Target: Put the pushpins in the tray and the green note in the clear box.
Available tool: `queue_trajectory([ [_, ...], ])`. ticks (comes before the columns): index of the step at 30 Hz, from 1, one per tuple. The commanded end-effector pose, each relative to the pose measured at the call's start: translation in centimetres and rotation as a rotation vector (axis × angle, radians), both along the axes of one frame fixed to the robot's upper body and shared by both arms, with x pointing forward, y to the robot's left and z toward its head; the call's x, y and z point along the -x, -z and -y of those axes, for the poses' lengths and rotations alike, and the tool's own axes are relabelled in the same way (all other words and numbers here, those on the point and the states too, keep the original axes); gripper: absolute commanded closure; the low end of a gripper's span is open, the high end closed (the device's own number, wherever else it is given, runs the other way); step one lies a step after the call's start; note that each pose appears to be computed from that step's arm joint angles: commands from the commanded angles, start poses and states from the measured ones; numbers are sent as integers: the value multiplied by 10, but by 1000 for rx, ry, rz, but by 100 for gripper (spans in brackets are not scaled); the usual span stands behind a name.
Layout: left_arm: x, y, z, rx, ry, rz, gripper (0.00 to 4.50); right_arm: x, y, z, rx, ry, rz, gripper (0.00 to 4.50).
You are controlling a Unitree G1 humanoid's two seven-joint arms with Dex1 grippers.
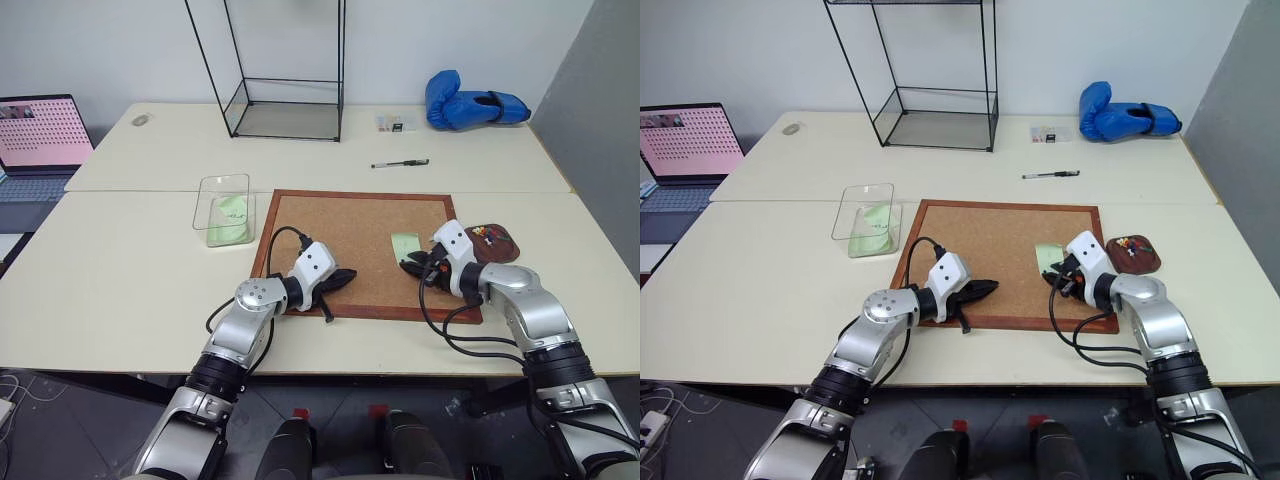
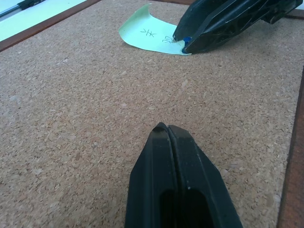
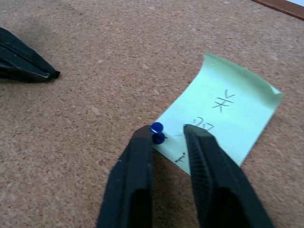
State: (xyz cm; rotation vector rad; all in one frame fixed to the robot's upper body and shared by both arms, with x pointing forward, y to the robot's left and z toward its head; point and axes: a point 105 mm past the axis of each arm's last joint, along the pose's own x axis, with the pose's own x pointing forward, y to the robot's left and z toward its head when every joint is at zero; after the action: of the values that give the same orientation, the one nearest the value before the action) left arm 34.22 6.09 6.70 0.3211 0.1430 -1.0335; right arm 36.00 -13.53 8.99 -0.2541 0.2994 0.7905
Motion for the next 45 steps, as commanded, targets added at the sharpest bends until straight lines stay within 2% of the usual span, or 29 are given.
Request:
queue_trajectory([
  [1,13,36,-2,-76,7,-113,450,-5,-17,-1,1,-10,71,435],
  [2,13,36,-2,-77,7,-113,450,-4,-18,-1,0,-15,74,448],
  [7,14,37,-2,-76,7,-121,450,5,-30,-8,20,-89,119,448],
  [14,13,36,-2,-64,-14,-133,450,12,-69,-19,71,-185,283,448],
  [18,0,26,-2,-19,-70,-102,450,16,-76,-23,116,-231,328,448],
  [21,-9,4,0,101,-120,-104,450,17,-73,-23,148,-247,341,448],
  [25,-17,-34,0,336,-166,-167,381,17,-68,-25,199,-266,370,450],
  [28,-18,-53,-4,456,-181,-224,323,16,-66,-26,227,-274,392,450],
  [40,-19,-86,0,767,-183,-430,91,12,-69,-34,271,-305,458,450],
  [45,-28,-88,15,844,-188,-513,3,16,-75,-39,286,-334,492,450],
])
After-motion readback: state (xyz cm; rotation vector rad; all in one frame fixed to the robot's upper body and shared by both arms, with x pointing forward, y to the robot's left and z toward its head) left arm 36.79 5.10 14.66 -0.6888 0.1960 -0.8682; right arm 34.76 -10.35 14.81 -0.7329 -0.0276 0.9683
